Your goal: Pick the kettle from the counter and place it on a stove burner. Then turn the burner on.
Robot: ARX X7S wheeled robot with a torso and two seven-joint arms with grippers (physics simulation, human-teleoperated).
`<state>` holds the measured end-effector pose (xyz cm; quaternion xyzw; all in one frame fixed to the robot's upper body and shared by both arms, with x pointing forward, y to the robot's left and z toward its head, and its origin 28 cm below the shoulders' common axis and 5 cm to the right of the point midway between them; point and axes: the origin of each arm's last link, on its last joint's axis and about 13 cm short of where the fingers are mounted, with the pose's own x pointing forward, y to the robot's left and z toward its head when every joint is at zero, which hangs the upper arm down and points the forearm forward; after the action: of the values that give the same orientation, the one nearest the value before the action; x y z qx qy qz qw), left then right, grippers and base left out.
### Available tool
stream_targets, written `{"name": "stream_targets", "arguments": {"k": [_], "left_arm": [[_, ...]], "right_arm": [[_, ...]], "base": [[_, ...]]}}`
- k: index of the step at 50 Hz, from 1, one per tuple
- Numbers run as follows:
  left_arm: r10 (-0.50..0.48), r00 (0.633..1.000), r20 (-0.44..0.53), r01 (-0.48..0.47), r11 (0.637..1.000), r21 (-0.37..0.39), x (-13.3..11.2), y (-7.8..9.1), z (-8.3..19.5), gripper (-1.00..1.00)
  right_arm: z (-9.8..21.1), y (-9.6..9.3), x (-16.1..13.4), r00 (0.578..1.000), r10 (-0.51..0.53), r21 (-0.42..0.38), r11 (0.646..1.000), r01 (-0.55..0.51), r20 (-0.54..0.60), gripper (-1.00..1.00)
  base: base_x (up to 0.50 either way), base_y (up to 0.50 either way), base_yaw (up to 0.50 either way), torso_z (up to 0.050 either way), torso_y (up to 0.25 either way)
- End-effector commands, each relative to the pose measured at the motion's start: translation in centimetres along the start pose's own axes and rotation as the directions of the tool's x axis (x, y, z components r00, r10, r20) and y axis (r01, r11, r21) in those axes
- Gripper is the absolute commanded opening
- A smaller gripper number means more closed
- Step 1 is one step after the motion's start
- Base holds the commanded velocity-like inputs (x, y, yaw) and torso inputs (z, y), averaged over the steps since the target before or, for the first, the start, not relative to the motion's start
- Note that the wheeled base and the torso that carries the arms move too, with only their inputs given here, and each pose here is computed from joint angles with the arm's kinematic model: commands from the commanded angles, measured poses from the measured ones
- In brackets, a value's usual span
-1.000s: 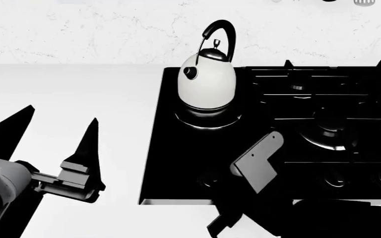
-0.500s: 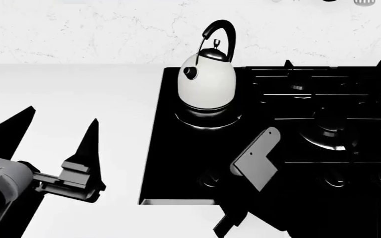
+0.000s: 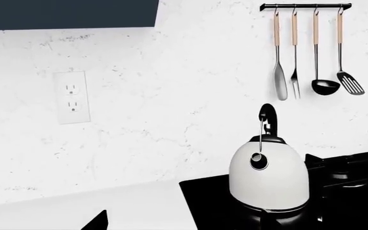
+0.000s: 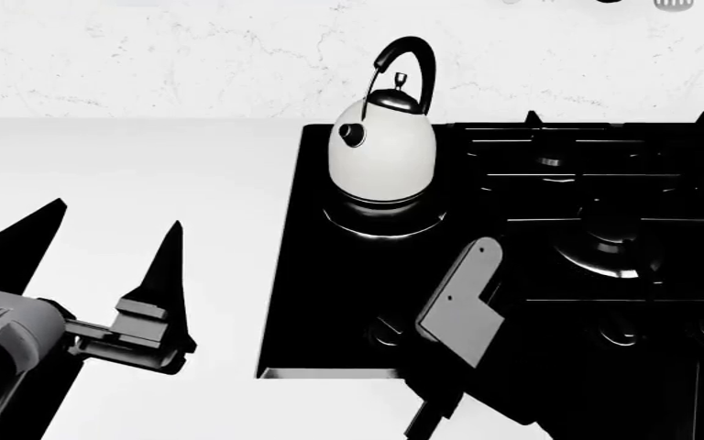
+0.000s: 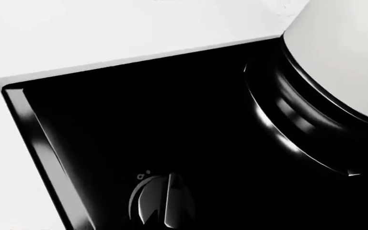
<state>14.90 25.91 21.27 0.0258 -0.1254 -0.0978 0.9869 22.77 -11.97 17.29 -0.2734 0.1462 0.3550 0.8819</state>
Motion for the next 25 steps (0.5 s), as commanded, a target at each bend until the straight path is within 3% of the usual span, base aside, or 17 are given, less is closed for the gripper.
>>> {"name": "stream_targets", "arguments": {"k": [1,6,7,8,16,22,25], "left_arm": [[-0.002,1.0,0.001,0.002,1.0,0.001,0.0,-0.1,0.0,1.0],[0.0,1.0,0.007,0.0,1.0,0.003,0.0,0.0,0.2,1.0],[-0.002,1.0,0.01,0.002,1.0,0.003,0.0,-0.1,0.3,1.0],[-0.004,1.0,0.012,0.004,1.0,0.004,0.0,-0.1,0.4,1.0],[-0.012,0.999,0.034,0.012,1.0,0.003,-0.4,-0.4,1.0,1.0],[-0.013,0.999,0.05,0.014,1.0,-0.004,-0.8,-0.4,1.2,1.0],[-0.008,0.998,0.054,0.009,1.0,-0.007,-1.2,-0.3,1.1,1.0]], "right_arm": [[-6.0,-5.4,-0.3,0.877,-0.383,-0.093,0.923,0.372,-0.292,-1.0],[-5.5,-5.7,-0.1,0.862,-0.461,-0.06,0.886,0.46,-0.211,-1.0],[-5.2,-5.9,-0.1,0.844,-0.499,-0.033,0.864,0.503,-0.195,-1.0],[-5.1,-5.9,-0.1,0.844,-0.501,-0.021,0.862,0.507,-0.19,1.0],[-3.1,-5.4,-2.3,0.809,-0.583,0.05,0.808,0.587,-0.079,1.0],[-1.2,-4.1,-4.3,0.803,-0.597,0.07,0.8,0.595,-0.005,1.0],[-0.3,-3.4,-5.2,0.82,-0.571,0.105,0.818,0.565,0.036,1.0]], "base": [[0.0,-0.01,-0.01,0.0,0.0],[0.0,0.0,-0.01,0.0,0.002],[0.0,0.0,-0.01,0.0,0.0],[0.0,-0.01,0.0,0.0,0.0],[0.0,0.0,0.0,0.0,0.0],[0.0,-0.01,-0.01,0.0,0.002],[0.0,0.0,0.0,0.0,0.003]]}}
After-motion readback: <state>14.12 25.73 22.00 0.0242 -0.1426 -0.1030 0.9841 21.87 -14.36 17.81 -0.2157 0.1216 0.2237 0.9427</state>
